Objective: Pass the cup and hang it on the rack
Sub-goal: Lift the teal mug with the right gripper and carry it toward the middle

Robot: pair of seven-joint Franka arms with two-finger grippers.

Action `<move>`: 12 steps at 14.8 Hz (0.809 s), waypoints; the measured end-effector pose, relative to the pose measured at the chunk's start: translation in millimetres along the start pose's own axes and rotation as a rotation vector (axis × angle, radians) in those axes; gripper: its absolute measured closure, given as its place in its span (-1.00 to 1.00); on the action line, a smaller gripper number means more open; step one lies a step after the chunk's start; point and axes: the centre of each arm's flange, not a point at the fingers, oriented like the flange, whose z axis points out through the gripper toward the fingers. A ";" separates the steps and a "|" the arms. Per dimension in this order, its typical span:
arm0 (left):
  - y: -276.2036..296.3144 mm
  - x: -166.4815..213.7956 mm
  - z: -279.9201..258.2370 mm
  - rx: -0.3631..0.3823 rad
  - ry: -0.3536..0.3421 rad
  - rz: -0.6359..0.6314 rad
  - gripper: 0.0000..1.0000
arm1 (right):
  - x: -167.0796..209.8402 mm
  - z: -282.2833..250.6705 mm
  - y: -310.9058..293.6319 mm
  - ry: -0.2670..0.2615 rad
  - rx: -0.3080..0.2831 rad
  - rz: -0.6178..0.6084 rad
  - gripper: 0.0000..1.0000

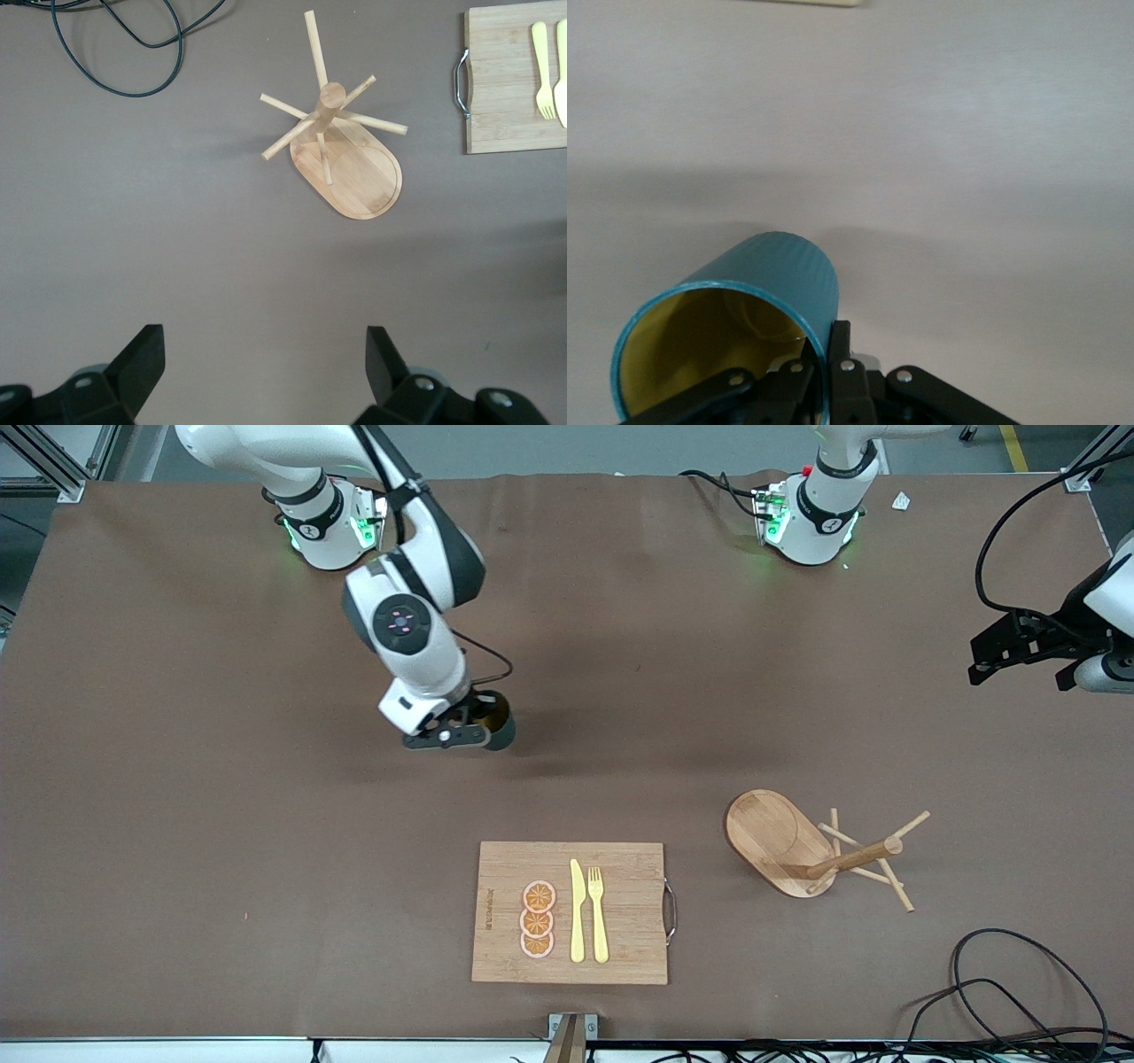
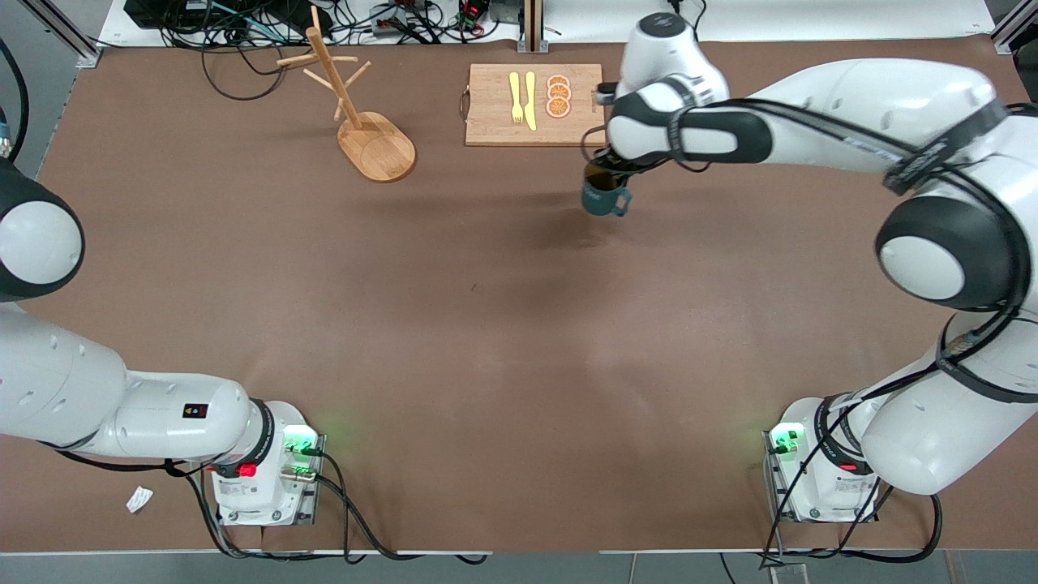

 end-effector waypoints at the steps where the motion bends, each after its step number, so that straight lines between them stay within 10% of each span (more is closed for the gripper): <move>1: 0.0 0.0 0.0 0.000 0.000 0.000 -1.00 | -1.0 4.3 -16.7 0.003 -0.001 -0.014 0.92; 12: 0.0 0.0 0.0 0.000 0.000 0.000 -1.00 | -19.3 34.2 -120.1 0.013 0.017 -0.092 0.92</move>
